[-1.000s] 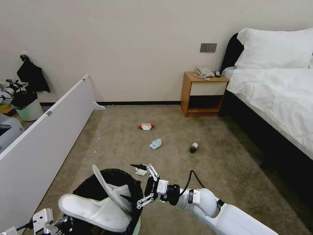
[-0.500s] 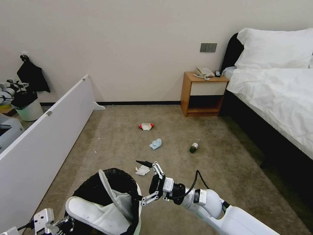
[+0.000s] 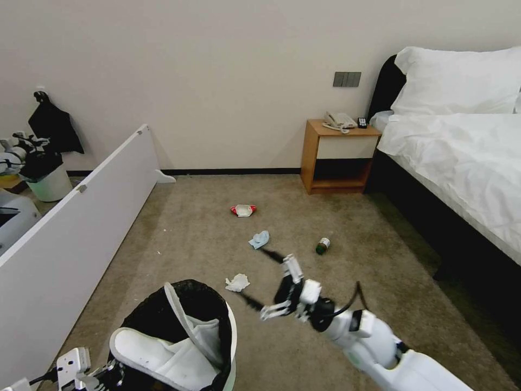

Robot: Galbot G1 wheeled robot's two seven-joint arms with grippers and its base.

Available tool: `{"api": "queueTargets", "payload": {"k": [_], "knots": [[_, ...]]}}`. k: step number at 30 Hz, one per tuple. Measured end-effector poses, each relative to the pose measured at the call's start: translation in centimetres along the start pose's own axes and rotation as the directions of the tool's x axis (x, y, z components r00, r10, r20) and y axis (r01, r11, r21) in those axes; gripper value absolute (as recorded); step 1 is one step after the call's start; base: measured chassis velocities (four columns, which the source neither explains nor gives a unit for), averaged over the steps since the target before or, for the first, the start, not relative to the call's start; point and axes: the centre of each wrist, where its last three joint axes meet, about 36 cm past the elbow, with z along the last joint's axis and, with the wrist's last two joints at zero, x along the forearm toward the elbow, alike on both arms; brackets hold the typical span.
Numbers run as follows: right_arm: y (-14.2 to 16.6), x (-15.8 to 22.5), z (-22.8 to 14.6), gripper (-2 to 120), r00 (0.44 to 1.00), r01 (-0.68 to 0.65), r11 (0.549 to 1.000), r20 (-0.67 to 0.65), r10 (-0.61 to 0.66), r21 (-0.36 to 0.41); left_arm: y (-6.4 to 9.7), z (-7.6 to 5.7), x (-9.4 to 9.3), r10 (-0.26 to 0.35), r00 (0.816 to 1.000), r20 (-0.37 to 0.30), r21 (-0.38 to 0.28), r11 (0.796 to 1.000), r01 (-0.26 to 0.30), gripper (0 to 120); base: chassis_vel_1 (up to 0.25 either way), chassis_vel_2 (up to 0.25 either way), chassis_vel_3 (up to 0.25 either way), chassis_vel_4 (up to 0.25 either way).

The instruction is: Pick up the trash bin, then pick up the garbage from the floor and place it into the trash bin.

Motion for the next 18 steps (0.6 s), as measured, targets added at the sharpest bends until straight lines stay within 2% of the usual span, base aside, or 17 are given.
{"api": "queueTargets", "payload": {"k": [5, 7, 8, 9, 10, 11, 12, 13, 14, 15, 16, 18], "knots": [[-0.6, 2.3, -1.6, 100, 0.994, -0.087, 0.996, -0.058, 0.088, 0.026, 0.1, 0.2, 0.1, -0.013, 1.000, -0.007, -0.005, 1.000, 0.013, 2, 0.000, 0.000, 0.000, 0.000], [-0.2, 4.0, -2.4, 100, 0.976, -0.171, 0.984, -0.126, 0.177, 0.055, 0.2, 0.2, 0.2, -0.019, 1.000, -0.008, -0.005, 1.000, 0.019, 2, 0.000, 0.000, 0.000, 0.000], [-0.2, 4.0, -2.4, 100, 0.976, -0.171, 0.984, -0.126, 0.177, 0.055, 0.2, 0.2, 0.2, -0.019, 1.000, -0.008, -0.005, 1.000, 0.019, 2, 0.000, 0.000, 0.000, 0.000], [0.4, 4.9, -2.7, 100, 0.952, -0.240, 0.967, -0.176, 0.251, 0.083, 0.3, 0.2, 0.2, -0.018, 1.000, -0.009, -0.008, 1.000, 0.018, 2, 0.000, 0.000, 0.000, 0.000], [0.4, 4.9, -2.7, 100, 0.952, -0.240, 0.967, -0.176, 0.251, 0.083, 0.3, 0.2, 0.2, -0.018, 1.000, -0.009, -0.008, 1.000, 0.018, 2, 0.000, 0.000, 0.000, 0.000], [0.9, 5.6, -3.1, 100, 0.922, -0.302, 0.946, -0.216, 0.322, 0.121, 0.2, 0.1, 0.2, -0.013, 1.000, -0.007, -0.011, 1.000, 0.013, 2, 0.000, 0.000, 0.000, 0.000], [0.9, 5.6, -3.1, 100, 0.922, -0.302, 0.946, -0.216, 0.322, 0.121, 0.2, 0.1, 0.2, -0.013, 1.000, -0.007, -0.011, 1.000, 0.013, 2, 0.000, 0.000, 0.000, 0.000], [1.4, 6.9, -3.4, 100, 0.874, -0.368, 0.908, -0.259, 0.411, 0.199, 0.0, 0.1, 0.0, 0.000, 1.000, -0.004, -0.010, 1.000, 0.000, 2, 0.000, 0.000, 0.000, 0.000], [1.4, 6.9, -3.4, 100, 0.874, -0.368, 0.908, -0.259, 0.411, 0.199, 0.0, 0.1, 0.0, 0.000, 1.000, -0.004, -0.010, 1.000, 0.000, 2, 0.000, 0.000, 0.000, 0.000], [1.8, 8.5, -3.7, 100, 0.825, -0.416, 0.869, -0.290, 0.485, 0.268, -0.1, 0.0, -0.1, 0.014, 1.000, 0.008, -0.014, 1.000, -0.014, 2, 0.000, 0.000, 0.000, 0.000], [2.4, 9.7, -4.2, 100, 0.786, -0.442, 0.845, -0.325, 0.526, 0.300, -0.2, -0.2, -0.2, 0.019, 1.000, 0.020, -0.018, 1.000, -0.019, 2, 0.000, 0.000, 0.000, 0.000], [2.8, 10.3, -4.4, 100, 0.771, -0.450, 0.837, -0.338, 0.540, 0.311, -0.2, -0.3, -0.2, 0.020, 0.999, 0.026, -0.021, 1.000, -0.019, 2, 0.000, 0.000, 0.000, 0.000]]}}
